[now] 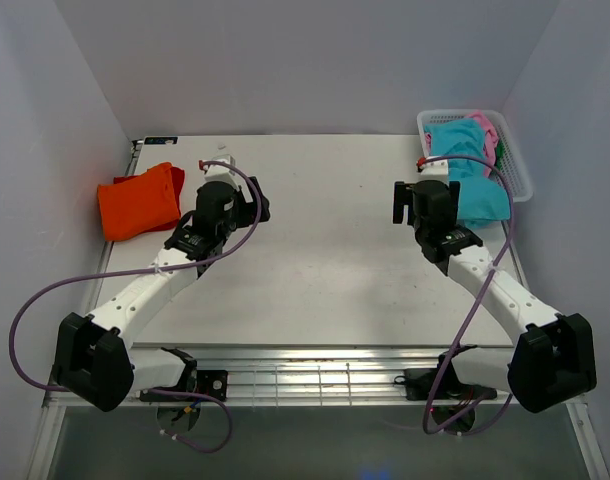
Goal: Fold and stack the t-shirts
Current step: Grab crumpled tshirt from bin with the right arm
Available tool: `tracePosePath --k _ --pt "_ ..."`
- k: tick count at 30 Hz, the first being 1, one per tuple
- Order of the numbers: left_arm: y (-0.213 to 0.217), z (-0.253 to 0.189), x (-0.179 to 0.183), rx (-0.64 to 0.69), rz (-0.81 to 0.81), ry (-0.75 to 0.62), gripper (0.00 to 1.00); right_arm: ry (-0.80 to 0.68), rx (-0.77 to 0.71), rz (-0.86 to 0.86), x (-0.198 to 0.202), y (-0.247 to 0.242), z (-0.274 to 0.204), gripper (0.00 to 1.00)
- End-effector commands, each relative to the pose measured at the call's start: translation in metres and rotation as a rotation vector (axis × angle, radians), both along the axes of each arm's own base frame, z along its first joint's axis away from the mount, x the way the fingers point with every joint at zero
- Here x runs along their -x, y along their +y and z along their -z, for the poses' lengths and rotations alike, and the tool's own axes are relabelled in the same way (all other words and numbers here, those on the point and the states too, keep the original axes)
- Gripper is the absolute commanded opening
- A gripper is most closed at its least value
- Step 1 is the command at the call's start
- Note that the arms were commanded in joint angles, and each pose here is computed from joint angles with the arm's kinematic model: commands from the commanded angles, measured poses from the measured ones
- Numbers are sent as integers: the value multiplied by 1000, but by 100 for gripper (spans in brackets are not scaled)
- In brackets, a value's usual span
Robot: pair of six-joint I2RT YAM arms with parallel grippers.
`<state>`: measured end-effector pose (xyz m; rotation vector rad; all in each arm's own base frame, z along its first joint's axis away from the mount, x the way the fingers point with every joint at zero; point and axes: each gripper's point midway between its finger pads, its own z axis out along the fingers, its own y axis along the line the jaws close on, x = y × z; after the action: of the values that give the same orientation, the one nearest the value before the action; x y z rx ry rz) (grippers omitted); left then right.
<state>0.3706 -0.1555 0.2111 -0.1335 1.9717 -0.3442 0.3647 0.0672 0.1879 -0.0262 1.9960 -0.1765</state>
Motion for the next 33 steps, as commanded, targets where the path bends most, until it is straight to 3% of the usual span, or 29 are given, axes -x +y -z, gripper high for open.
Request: tracePosePath --k 1,2,3,9,11,24,33 --pt "-5 -8 2 15 31 -26 98 -72 25 95 -15 -13 -33 93" --pt "-6 -1 3 13 36 -10 98 -71 49 135 -18 -21 -32 92" --pt "-7 2 4 16 39 -1 98 -78 49 140 -21 -23 -32 98" --pt "-15 24 16 30 102 47 98 -44 59 261 -54 -64 -24 59" --pt "-16 25 19 36 114 42 98 -9 78 276 -65 -71 -12 54" --pt "-13 16 27 45 131 -4 98 82 88 332 -95 -94 23 56" --pt "-14 20 28 44 136 3 98 101 63 380 -65 -106 24 57"
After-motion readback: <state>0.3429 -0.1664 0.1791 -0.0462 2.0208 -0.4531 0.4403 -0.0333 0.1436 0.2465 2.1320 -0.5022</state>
